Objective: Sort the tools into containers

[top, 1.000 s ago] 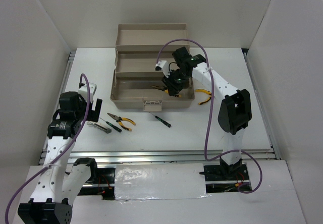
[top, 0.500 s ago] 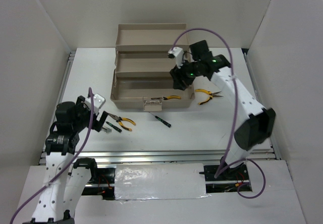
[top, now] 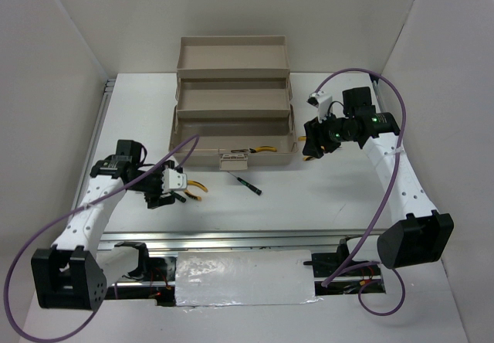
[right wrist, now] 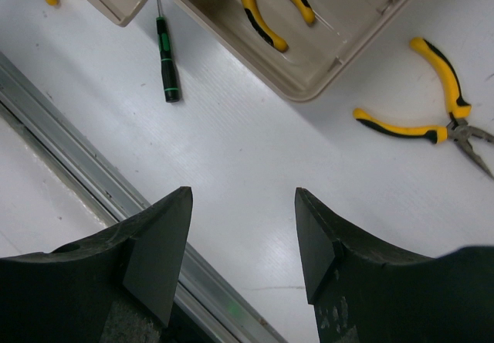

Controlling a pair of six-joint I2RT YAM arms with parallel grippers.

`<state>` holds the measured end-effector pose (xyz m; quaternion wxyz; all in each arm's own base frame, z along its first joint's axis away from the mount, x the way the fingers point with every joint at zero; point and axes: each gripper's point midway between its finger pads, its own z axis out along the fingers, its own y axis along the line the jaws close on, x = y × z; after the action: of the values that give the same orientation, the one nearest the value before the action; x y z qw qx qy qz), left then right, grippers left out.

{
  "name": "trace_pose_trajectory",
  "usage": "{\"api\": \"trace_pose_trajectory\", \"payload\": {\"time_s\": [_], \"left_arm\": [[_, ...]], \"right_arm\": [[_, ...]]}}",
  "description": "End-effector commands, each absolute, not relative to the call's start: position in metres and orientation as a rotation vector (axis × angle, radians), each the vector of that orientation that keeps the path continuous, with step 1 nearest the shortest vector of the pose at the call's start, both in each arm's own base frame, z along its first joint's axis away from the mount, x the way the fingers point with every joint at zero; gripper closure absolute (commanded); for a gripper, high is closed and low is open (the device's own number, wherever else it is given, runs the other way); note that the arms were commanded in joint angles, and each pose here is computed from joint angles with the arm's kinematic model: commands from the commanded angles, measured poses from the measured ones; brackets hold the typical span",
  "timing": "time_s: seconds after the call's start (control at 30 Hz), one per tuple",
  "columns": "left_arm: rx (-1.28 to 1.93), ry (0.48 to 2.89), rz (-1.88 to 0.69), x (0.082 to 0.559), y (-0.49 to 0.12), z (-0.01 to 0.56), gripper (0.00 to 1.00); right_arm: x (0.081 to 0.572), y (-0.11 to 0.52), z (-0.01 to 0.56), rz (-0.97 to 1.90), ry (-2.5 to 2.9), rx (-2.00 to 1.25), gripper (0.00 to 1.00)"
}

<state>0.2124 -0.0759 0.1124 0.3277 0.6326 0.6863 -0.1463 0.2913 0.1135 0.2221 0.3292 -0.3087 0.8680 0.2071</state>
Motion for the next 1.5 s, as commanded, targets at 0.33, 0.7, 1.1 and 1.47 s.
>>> {"api": "trace_pose_trajectory", "payload": {"time_s": [0.33,0.7,1.1,1.47], "left_arm": [[1.995,1.515,-0.436,0.253,-0.128,0.084,0.41],[2.138,1.539,-0.466,0.248,-0.139,0.043,0.47],[2.229,1.603,-0.432,0.238,-0.136,0.009,0.62],[2.235,1.604,-0.37,0.24,-0.153,0.024,0.91]], "right_arm": [[0.276,0.094,0.223,0.573,2.288,-0.738,0.37],[0.279,0.088,0.213,0.593,2.31,-0.729,0.37],[0.285,0.077,0.213,0.617,2.316,-0.679,0.38],[0.279,0.076,0.225,0.602,2.288,-0.684,0.39]]}}
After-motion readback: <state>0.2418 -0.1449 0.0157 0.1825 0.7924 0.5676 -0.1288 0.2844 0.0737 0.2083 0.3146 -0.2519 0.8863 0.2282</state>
